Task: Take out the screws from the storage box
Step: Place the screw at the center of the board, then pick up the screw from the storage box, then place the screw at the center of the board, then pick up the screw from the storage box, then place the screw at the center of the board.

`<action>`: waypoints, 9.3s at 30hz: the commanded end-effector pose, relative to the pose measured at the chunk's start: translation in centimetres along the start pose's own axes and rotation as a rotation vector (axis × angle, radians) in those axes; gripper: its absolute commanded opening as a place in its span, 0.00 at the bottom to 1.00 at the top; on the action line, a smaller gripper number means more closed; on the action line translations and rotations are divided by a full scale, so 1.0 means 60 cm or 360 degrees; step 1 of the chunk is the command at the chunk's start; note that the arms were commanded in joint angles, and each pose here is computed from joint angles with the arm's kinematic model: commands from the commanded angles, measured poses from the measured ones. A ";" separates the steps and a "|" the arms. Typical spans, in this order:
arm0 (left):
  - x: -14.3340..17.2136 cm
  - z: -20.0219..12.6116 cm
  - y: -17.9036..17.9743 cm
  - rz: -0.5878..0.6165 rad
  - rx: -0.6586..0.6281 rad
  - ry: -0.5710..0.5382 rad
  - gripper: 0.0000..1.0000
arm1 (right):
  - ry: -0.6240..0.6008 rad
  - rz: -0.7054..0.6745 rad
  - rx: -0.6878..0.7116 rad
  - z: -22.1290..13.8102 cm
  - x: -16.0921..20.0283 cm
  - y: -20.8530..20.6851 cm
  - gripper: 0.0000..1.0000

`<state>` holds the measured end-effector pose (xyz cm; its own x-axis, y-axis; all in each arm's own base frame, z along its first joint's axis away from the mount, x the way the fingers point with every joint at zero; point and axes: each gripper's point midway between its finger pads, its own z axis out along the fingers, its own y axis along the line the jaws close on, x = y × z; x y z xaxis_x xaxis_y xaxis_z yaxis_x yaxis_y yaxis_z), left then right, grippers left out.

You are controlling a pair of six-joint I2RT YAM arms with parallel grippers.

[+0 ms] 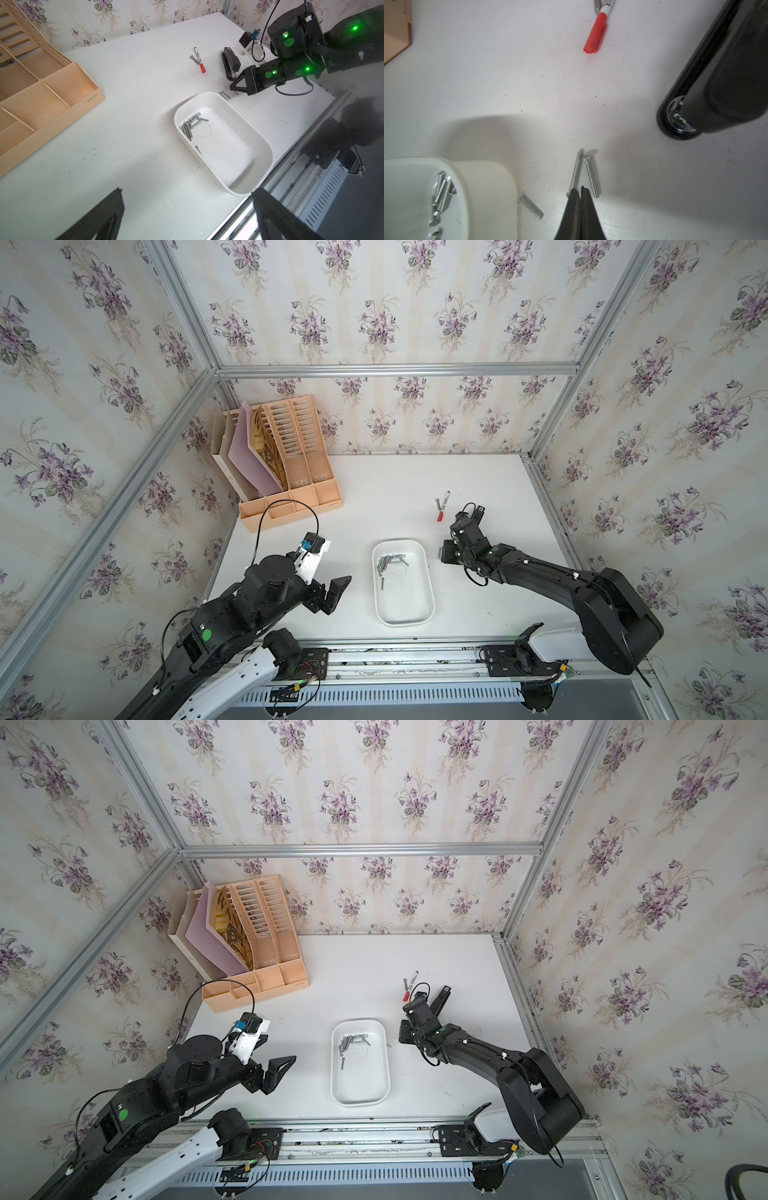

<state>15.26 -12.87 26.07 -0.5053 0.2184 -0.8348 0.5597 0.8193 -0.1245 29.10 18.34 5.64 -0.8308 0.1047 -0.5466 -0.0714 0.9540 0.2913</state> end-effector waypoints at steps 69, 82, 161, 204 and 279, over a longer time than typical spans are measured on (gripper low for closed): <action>0.007 0.030 0.010 -0.0004 -0.0080 0.0124 0.99 | 0.0436 -0.0859 -0.0366 0.035 0.164 0.292 0.29; 0.005 0.028 0.011 -0.0012 -0.0084 0.0115 0.99 | 0.0512 -0.0918 -0.0329 0.045 0.192 0.294 0.30; 0.002 0.016 0.018 -0.0021 -0.0112 0.0067 0.99 | 0.0266 -0.0042 0.0105 0.049 0.007 0.023 0.12; -0.001 0.005 0.024 -0.0047 -0.0137 0.0031 0.99 | 0.0141 -0.0758 -0.0160 0.009 0.065 0.215 0.27; -0.002 -0.003 0.028 -0.0067 -0.0156 0.0018 0.99 | -0.0090 -0.0103 0.0263 -0.021 -0.036 0.019 0.00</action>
<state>16.13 -11.54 25.79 -0.5362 0.1950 -0.8212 0.4768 0.8728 -0.1040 30.29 18.85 9.21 -0.7579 0.0302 -0.6517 -0.0415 0.9947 0.0943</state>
